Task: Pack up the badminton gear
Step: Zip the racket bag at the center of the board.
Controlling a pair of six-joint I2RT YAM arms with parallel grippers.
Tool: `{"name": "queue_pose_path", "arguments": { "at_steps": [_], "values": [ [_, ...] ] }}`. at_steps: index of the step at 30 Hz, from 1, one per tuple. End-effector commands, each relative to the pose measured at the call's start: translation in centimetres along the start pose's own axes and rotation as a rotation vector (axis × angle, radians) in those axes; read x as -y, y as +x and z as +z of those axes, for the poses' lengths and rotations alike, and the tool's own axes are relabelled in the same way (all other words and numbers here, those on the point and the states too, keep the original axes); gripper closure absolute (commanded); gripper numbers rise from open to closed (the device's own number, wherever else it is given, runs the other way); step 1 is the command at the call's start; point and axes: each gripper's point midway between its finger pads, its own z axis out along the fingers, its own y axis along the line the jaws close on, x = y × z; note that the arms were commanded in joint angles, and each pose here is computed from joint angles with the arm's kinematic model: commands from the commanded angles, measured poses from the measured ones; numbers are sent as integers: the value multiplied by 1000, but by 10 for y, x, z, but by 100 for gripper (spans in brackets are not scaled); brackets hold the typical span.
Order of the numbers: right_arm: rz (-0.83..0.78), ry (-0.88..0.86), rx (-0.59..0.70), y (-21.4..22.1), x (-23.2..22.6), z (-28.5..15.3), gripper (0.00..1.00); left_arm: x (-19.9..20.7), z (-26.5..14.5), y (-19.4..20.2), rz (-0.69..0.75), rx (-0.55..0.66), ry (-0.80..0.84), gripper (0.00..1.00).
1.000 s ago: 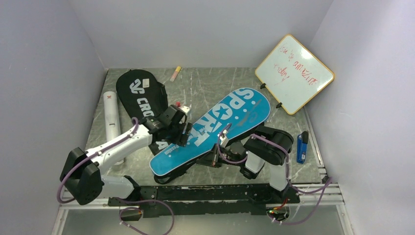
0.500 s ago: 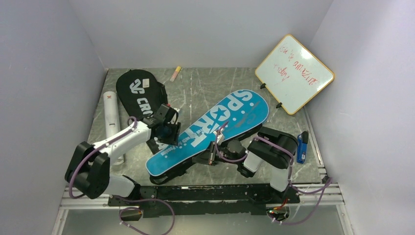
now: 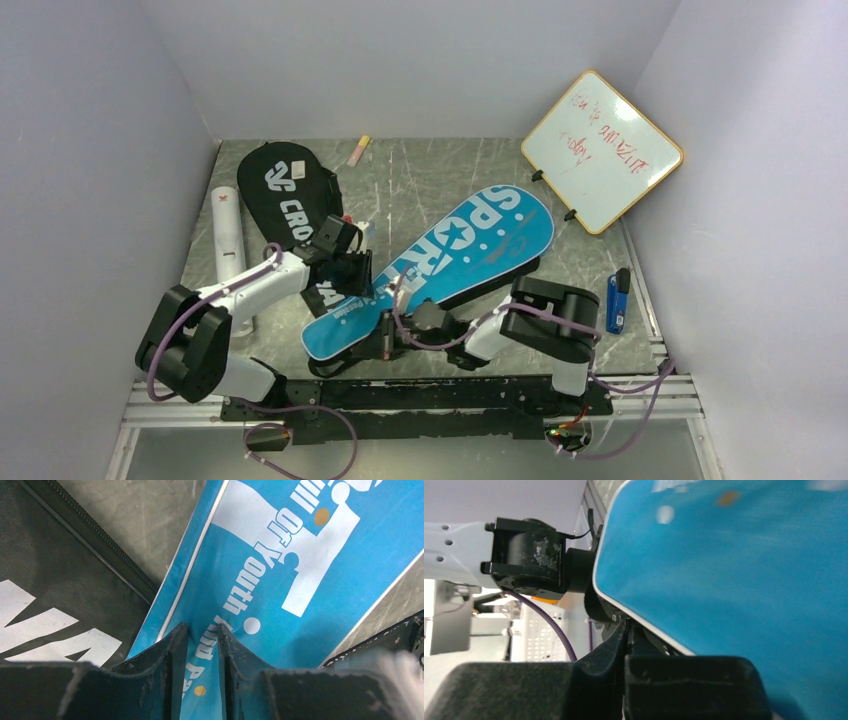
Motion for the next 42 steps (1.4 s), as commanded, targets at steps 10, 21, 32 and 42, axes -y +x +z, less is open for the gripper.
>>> {"name": "queue_pose_path", "arguments": {
  "at_steps": [10, 21, 32, 42],
  "values": [
    [-297, -73, 24, 45, -85, 88, 100, 3, 3, 11, -62, -8, 11, 64],
    [-355, -6, 77, 34, -84, 65, 72, -2, -12, -6, -35, 50, -43, 60],
    [-148, 371, 264, -40, -2, -39, 8, 20, -35, -27, 72, 129, 53, 32],
    [153, 831, 600, -104, 66, -165, 5, 30, -18, -31, 87, 136, 120, 17]
  ]
}}
